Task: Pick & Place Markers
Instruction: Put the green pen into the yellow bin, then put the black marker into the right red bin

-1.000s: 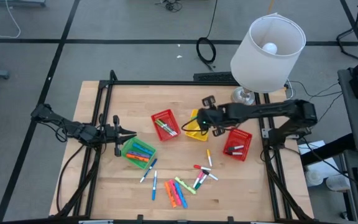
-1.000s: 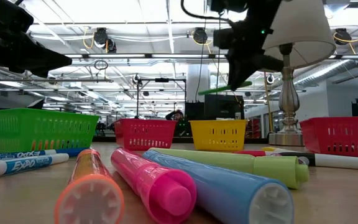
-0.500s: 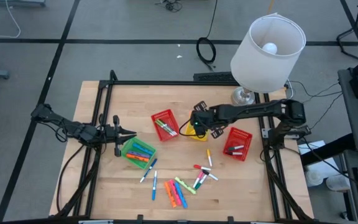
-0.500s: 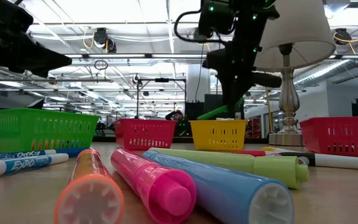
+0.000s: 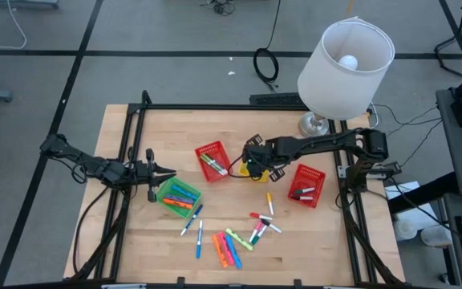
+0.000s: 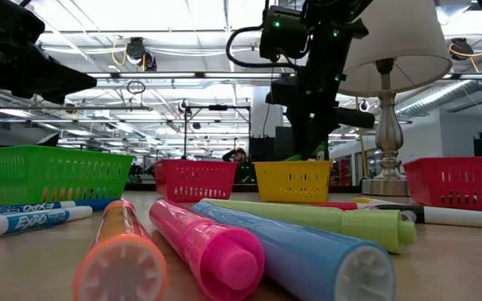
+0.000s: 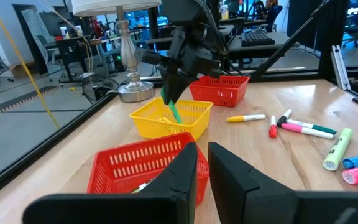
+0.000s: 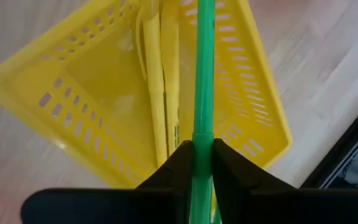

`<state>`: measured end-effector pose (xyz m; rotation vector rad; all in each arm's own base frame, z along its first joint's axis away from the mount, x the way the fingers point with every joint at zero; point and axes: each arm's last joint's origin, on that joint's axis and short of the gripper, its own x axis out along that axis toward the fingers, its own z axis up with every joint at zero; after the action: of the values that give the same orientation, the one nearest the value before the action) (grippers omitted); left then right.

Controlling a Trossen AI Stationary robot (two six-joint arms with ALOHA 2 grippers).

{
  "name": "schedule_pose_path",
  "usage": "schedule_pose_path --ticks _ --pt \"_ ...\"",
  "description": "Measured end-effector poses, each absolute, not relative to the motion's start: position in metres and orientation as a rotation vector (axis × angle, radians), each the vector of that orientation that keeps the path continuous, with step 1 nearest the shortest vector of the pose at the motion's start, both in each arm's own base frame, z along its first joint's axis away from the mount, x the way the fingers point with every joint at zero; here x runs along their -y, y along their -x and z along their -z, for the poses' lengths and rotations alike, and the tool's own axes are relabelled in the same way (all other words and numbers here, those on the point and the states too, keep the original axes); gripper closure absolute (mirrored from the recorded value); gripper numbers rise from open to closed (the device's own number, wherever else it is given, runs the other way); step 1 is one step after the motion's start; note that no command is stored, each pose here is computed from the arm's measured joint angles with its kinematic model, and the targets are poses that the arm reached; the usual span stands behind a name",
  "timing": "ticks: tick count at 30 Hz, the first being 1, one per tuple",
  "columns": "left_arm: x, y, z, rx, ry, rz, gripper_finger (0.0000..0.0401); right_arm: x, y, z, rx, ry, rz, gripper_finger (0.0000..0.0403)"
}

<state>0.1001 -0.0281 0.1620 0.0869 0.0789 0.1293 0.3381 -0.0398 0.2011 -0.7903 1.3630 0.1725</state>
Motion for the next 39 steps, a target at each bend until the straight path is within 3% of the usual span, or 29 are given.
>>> schedule_pose_path --ticks 10,21,27,32,35,39 --pt "0.028 -0.1 -0.162 -0.079 -0.083 -0.129 0.0352 0.039 -0.339 -0.205 -1.348 0.796 -0.095 0.034" --pt "0.028 -0.1 -0.162 -0.079 -0.084 -0.128 0.0352 0.027 -0.335 -0.223 -1.309 0.852 0.119 0.0342" --pt "0.028 -0.1 -0.162 -0.081 -0.085 -0.128 0.0352 0.005 -0.306 -0.298 -0.859 0.471 0.014 0.0369" --pt "0.028 -0.101 -0.161 -0.086 -0.083 -0.126 0.0352 -0.01 -0.245 -0.346 -0.461 0.199 -0.014 0.0399" --pt "0.029 -0.101 -0.161 -0.087 -0.077 -0.125 0.0352 -0.023 -0.203 -0.351 -0.27 0.084 -0.046 0.0399" --pt "0.029 -0.101 -0.161 -0.087 -0.069 -0.126 0.0352 -0.034 -0.157 -0.327 -0.079 -0.032 -0.055 0.0402"
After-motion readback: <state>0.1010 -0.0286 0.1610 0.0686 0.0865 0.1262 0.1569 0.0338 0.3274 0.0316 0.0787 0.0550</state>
